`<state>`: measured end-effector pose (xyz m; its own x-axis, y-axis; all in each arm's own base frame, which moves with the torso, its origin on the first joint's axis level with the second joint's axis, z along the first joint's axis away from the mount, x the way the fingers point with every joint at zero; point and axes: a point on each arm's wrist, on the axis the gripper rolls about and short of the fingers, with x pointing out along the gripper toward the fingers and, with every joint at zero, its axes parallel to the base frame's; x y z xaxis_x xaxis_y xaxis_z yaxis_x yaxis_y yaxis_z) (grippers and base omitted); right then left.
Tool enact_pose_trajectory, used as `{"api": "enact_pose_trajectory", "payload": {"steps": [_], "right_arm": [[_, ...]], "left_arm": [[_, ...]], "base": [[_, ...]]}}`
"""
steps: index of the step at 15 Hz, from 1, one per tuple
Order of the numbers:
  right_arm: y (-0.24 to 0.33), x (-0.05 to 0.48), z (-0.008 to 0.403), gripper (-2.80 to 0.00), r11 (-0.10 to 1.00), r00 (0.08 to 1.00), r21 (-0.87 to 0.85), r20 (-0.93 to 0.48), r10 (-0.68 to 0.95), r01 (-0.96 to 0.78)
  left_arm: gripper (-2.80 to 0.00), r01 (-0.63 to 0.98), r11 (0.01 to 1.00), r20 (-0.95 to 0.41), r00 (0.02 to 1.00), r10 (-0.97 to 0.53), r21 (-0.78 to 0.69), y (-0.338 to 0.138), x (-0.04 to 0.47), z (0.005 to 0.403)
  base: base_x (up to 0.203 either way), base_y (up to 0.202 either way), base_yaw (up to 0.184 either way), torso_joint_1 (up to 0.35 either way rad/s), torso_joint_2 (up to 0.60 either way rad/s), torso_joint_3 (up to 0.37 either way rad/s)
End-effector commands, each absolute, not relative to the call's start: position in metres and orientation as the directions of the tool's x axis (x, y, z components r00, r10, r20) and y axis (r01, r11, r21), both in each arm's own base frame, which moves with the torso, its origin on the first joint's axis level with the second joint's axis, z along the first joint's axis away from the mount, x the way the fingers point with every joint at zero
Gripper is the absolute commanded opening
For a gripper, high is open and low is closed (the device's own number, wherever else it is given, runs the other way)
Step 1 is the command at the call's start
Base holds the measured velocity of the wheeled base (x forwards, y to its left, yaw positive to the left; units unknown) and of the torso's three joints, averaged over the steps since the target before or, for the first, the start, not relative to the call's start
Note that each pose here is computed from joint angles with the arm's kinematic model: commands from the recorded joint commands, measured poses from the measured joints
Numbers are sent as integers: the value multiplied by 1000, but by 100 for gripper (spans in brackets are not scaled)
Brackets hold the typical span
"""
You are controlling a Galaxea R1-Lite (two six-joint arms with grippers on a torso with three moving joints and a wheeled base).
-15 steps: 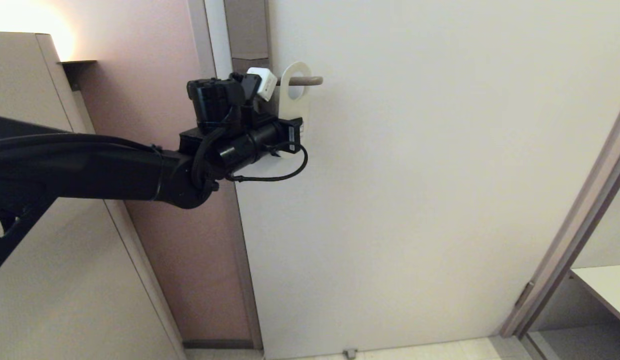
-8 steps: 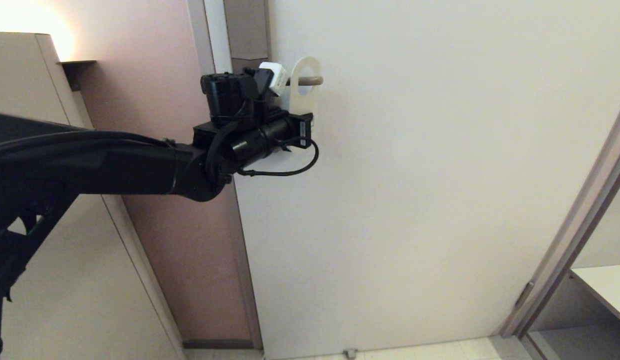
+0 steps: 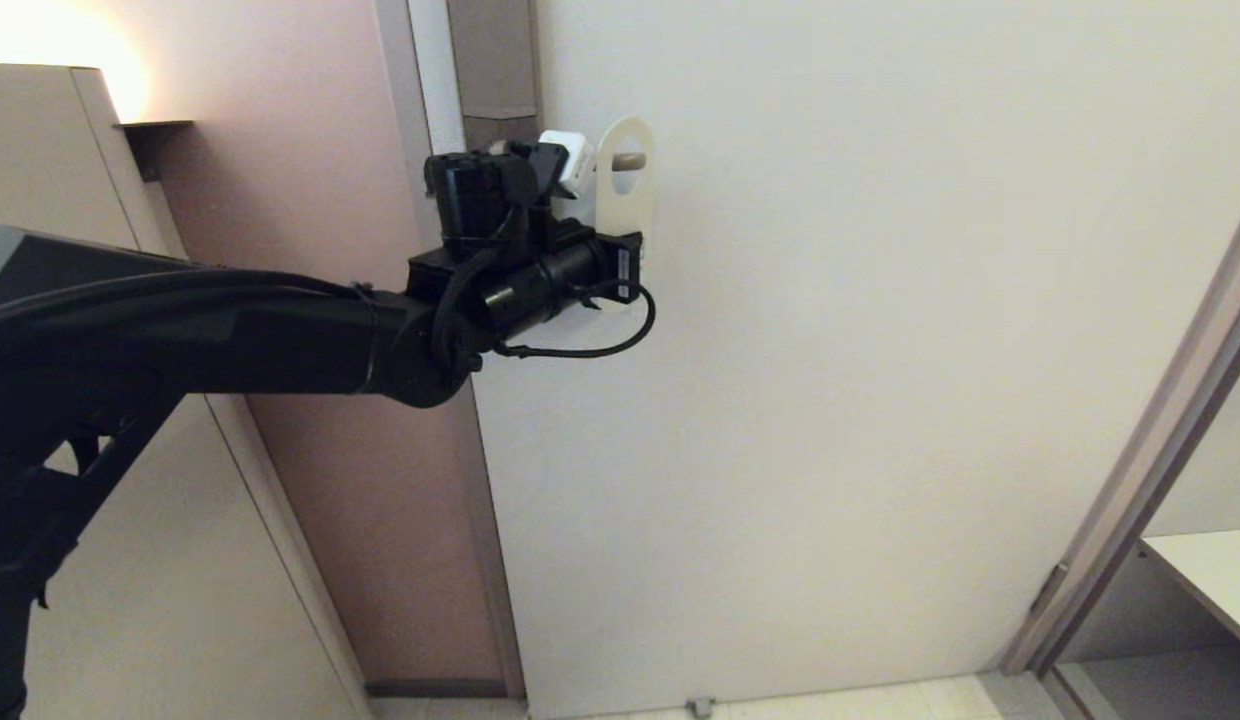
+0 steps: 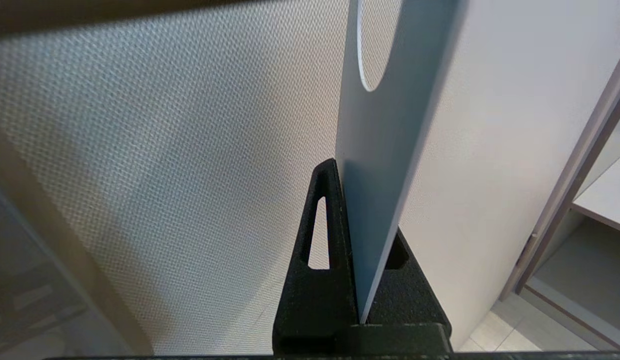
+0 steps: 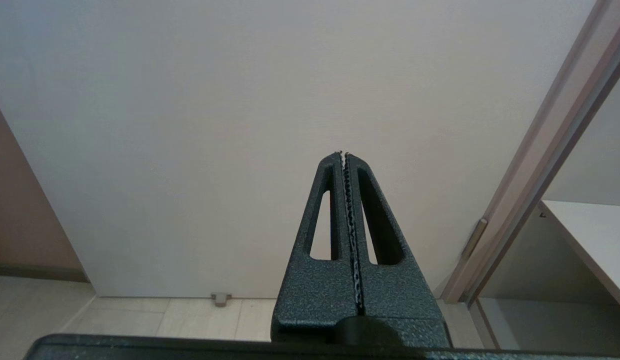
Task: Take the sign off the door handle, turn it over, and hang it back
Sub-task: Take down the sign, then hand it to the other hand
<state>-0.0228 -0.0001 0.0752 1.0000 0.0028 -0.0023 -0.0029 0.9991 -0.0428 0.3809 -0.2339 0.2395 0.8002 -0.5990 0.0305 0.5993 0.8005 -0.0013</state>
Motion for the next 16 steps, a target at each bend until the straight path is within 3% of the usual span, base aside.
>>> {"api": "enact_pose_trajectory", "payload": {"steps": [1, 16], "right_arm": [[0, -23, 75, -280, 999, 1000, -44, -3, 3, -3], [0, -23, 75, -280, 999, 1000, -43, -3, 3, -3]], "left_arm": [[-280, 599, 800, 30, 800, -599, -2, -235, 382, 238], [-280, 689, 725, 42, 724, -688, -3, -275, 356, 245]], "base": [[0, 0, 0, 0, 0, 0], [0, 0, 0, 0, 0, 0]]}}
